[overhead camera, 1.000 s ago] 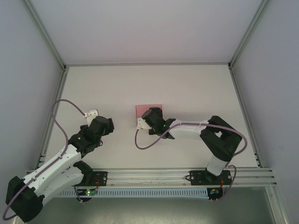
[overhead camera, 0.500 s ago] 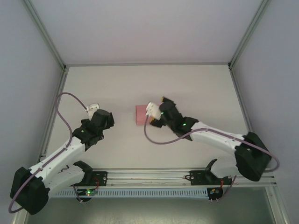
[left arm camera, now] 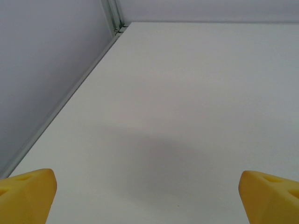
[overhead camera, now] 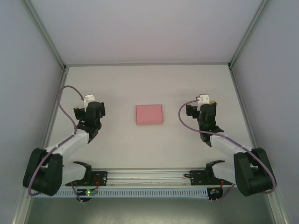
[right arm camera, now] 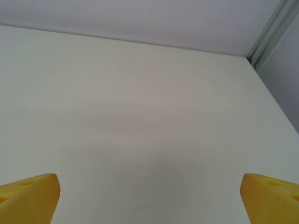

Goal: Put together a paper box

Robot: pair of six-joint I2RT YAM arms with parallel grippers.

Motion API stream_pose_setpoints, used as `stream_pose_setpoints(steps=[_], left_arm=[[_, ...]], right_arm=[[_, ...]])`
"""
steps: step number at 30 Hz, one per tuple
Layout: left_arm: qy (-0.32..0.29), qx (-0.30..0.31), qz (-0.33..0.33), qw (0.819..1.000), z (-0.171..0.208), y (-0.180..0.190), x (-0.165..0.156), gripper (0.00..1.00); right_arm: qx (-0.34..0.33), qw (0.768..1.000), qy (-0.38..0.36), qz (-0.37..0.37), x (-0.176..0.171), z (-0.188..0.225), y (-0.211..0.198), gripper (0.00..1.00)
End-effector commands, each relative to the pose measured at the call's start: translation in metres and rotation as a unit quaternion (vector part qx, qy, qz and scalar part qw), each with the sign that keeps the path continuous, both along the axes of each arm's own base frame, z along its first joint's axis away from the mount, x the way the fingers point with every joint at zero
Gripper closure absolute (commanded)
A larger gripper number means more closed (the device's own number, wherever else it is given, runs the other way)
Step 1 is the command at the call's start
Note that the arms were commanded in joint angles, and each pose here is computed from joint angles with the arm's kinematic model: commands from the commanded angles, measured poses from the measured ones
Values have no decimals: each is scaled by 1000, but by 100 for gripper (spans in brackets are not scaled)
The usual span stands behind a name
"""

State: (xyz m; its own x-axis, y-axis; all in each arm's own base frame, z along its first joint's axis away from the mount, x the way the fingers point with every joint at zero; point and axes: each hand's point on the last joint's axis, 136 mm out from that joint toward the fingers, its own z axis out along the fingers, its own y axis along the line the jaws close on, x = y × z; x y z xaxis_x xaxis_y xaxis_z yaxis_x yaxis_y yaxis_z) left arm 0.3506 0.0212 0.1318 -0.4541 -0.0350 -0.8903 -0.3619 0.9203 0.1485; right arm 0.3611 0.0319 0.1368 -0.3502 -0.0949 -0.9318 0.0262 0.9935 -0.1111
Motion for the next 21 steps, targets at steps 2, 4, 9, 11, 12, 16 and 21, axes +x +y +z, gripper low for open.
stream_pose_setpoints(steps=[2,4,9,11,12,16,21], left_arm=[[-71,17,-23,997,9,5,18,0],[-71,16,-19,997,2,10,16,0],[-71,-1,-25,997,-10,13,20,0],[-80,-2,-35,996,-9,11,22,0],[-88,-4,-40,995,-9,11,22,0],[-107,-16,-56,992,-20,9,30,0],[-69,-33,-100,992,-32,-3,40,0]], right_arm=[[26,997,-75,13,20,33,5,2],[26,997,-74,1,23,35,-2,2],[46,993,-96,57,18,39,4,2],[47,992,-102,61,12,40,2,2],[46,991,-106,62,9,40,0,2],[44,990,-113,70,4,40,-2,2],[20,994,-92,48,9,-6,-11,2]])
